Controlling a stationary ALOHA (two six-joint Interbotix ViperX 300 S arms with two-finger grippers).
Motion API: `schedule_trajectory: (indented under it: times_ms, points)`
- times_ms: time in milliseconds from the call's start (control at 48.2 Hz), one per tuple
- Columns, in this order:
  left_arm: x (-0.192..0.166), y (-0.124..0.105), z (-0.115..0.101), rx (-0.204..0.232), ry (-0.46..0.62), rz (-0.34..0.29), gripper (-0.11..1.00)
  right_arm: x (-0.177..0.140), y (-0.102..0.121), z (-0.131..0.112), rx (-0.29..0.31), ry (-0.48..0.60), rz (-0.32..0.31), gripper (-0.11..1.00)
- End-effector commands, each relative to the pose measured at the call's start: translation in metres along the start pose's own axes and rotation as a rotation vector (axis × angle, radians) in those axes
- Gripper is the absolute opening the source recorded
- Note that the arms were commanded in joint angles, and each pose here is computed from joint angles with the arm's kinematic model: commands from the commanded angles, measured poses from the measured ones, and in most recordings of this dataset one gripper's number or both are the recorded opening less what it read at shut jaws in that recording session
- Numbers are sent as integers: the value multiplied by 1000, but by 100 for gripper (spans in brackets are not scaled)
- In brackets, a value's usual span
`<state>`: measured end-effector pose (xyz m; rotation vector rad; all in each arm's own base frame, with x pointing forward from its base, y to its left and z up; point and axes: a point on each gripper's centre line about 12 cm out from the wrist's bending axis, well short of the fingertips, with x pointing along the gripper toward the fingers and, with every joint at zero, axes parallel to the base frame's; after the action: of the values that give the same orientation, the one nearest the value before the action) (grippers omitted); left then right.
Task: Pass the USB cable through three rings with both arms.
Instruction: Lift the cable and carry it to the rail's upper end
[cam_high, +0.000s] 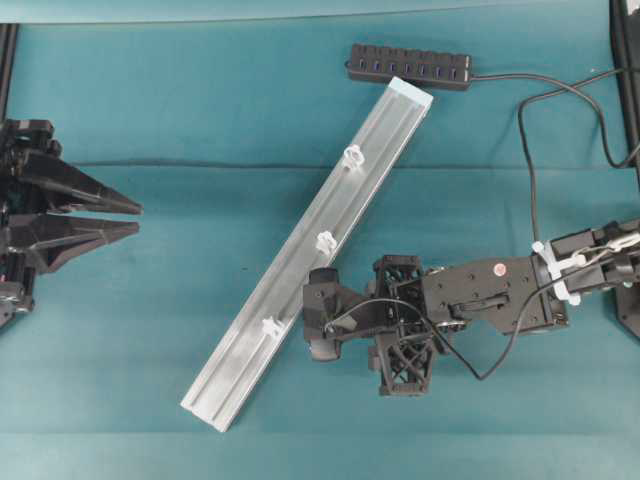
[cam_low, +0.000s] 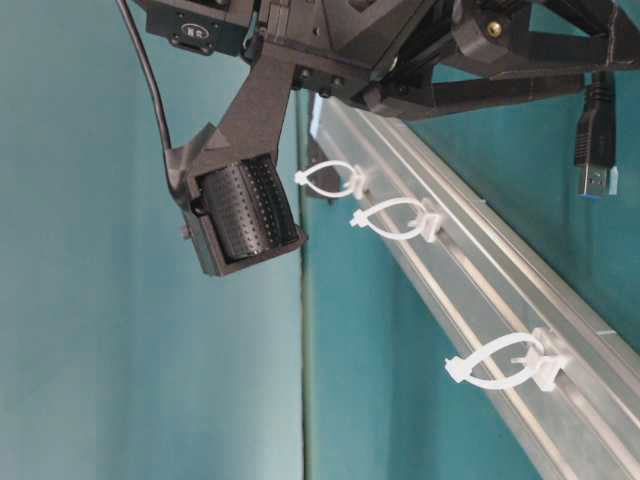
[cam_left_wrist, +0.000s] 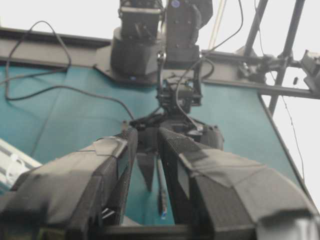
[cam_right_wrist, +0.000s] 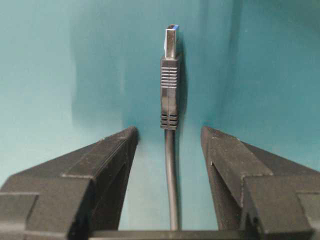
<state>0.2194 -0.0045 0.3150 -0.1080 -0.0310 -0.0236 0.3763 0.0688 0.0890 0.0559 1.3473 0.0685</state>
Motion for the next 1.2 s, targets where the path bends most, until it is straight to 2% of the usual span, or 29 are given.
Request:
schedule_trajectory:
  times_ms: [0, 291, 374, 498, 540, 685, 1059, 1121, 1183]
  points:
    - [1, -1, 8, 3, -21, -1, 40, 18, 20, -13, -26, 57, 8, 56]
    - [0, -1, 9, 3, -26, -2, 40, 16, 16, -10, 50, 50, 6, 56]
    - [0, -1, 9, 5, -26, -2, 40, 16, 17, -11, 43, 53, 6, 56]
    - [0, -1, 9, 3, -26, -2, 40, 16, 16, -14, 42, 71, 0, 83]
    - [0, -1, 8, 3, -24, -2, 40, 16, 15, -15, 43, 81, -2, 85]
    - [0, -1, 9, 3, -26, -2, 40, 15, 15, -16, 45, 95, -4, 67]
    - [0, -1, 11, 2, -35, -3, 40, 7, 7, -17, 56, 113, -12, 66]
    - [-2, -1, 12, 2, -41, -4, 40, 2, 5, -16, 57, 108, -12, 61]
    - [-3, -1, 14, 2, -46, -4, 40, -3, 2, -14, 65, 101, -13, 50]
